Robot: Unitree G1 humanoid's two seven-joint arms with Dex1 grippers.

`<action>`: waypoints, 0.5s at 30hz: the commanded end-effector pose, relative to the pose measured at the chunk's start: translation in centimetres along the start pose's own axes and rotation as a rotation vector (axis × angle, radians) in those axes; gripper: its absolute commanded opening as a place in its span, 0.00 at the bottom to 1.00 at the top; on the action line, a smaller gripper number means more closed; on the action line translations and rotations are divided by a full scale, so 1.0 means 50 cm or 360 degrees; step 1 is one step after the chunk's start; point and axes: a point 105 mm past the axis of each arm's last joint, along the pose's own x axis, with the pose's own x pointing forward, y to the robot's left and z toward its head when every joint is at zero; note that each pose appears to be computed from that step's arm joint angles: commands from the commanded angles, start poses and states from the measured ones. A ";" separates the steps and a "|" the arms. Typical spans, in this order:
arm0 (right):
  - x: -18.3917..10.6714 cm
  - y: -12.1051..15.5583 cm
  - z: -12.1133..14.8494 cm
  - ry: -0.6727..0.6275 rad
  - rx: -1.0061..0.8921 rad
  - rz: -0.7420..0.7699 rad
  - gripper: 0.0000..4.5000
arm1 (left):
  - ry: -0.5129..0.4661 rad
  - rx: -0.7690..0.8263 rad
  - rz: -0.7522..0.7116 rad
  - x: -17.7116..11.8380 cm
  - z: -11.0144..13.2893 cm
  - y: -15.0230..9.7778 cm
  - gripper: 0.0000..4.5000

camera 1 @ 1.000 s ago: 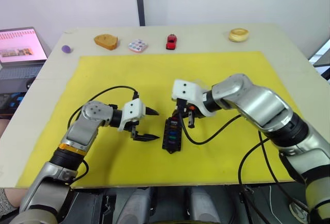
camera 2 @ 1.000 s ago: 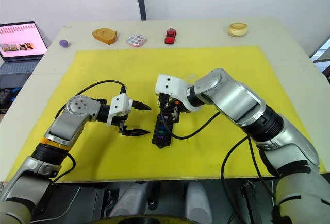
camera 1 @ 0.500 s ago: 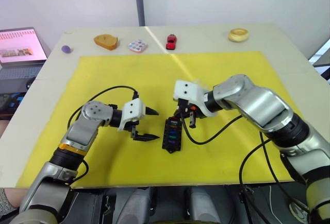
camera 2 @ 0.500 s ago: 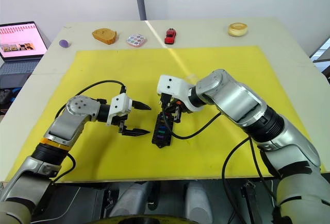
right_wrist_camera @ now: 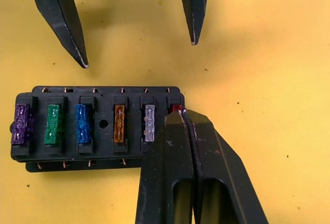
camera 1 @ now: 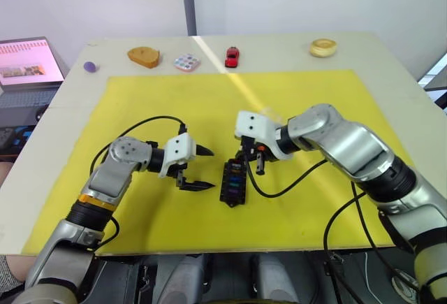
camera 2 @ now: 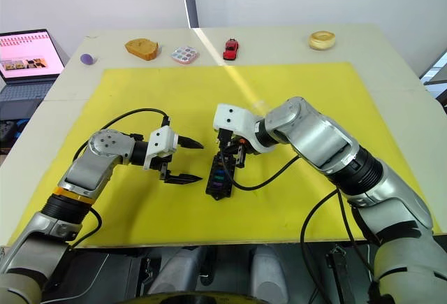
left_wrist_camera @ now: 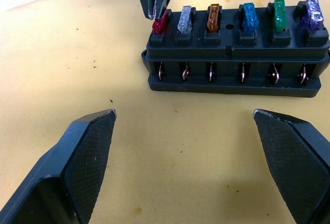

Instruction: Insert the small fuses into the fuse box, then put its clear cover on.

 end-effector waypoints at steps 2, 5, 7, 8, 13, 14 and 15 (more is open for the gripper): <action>-0.051 -0.036 0.059 -0.0283 -0.0138 -0.0148 0.01 | -0.0077 -0.0021 0.0082 -0.024 0.020 0.008 1.00; -0.092 -0.035 0.084 -0.0438 -0.0205 -0.0140 0.01 | -0.0108 -0.0171 0.0141 -0.046 0.032 0.017 1.00; -0.109 -0.032 0.080 -0.0458 -0.0267 -0.0132 0.01 | -0.0118 -0.0247 0.0139 -0.067 0.043 0.015 1.00; -0.113 -0.033 0.078 -0.0456 -0.0284 -0.0138 0.01 | -0.0119 -0.0260 0.0138 -0.073 0.046 0.014 1.00; -0.185 -0.049 0.021 -0.0395 -0.0331 -0.0273 0.01 | -0.0103 -0.0437 0.0186 -0.155 0.073 -0.011 1.00; -0.200 -0.042 0.000 -0.0361 -0.0309 -0.0244 0.01 | -0.0087 -0.0455 0.0205 -0.169 0.075 -0.018 1.00; -0.209 -0.036 -0.013 -0.0339 -0.0294 -0.0223 0.01 | -0.0075 -0.0466 0.0218 -0.177 0.077 -0.023 1.00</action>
